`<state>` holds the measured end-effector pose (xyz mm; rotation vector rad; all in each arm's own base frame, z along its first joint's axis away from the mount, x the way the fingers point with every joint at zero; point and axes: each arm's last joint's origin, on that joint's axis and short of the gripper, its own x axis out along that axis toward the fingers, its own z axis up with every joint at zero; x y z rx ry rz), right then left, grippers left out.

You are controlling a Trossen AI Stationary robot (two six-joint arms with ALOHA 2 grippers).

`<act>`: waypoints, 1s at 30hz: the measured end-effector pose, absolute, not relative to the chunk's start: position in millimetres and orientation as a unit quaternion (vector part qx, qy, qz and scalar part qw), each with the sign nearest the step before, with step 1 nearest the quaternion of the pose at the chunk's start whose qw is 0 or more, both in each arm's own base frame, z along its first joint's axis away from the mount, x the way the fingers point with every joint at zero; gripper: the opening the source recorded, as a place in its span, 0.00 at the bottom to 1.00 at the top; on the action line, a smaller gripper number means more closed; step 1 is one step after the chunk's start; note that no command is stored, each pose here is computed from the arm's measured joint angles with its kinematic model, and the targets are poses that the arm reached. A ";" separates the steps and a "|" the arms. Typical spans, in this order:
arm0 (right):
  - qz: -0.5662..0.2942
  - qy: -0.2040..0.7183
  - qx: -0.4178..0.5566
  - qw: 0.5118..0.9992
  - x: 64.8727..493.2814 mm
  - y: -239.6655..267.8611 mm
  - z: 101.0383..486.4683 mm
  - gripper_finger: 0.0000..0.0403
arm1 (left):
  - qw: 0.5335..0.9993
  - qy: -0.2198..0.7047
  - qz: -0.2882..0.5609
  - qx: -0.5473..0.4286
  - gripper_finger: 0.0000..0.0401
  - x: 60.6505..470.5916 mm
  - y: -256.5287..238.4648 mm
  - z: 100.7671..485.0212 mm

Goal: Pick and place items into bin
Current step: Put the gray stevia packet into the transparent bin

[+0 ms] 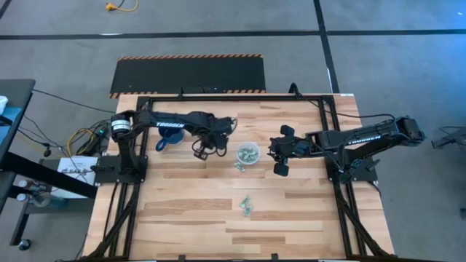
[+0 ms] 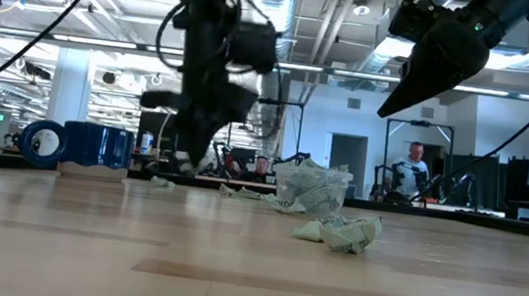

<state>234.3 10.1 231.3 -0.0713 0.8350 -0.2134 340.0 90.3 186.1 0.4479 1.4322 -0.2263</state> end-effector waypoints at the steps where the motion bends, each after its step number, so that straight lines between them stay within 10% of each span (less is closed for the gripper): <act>1: -0.103 0.405 -0.035 0.908 234.3 10.1 231.3 0.27 | 0.733 0.641 -0.102 0.205 0.00 344.0 87.9 192.2; 12: -0.106 0.404 -0.029 0.908 234.3 10.1 231.3 0.27 | 0.903 0.374 -0.154 0.146 0.00 401.9 62.4 245.4; 30: -0.109 0.403 -0.023 0.908 234.3 10.1 231.3 0.27 | 0.936 0.335 -0.086 0.075 0.00 416.7 91.5 212.3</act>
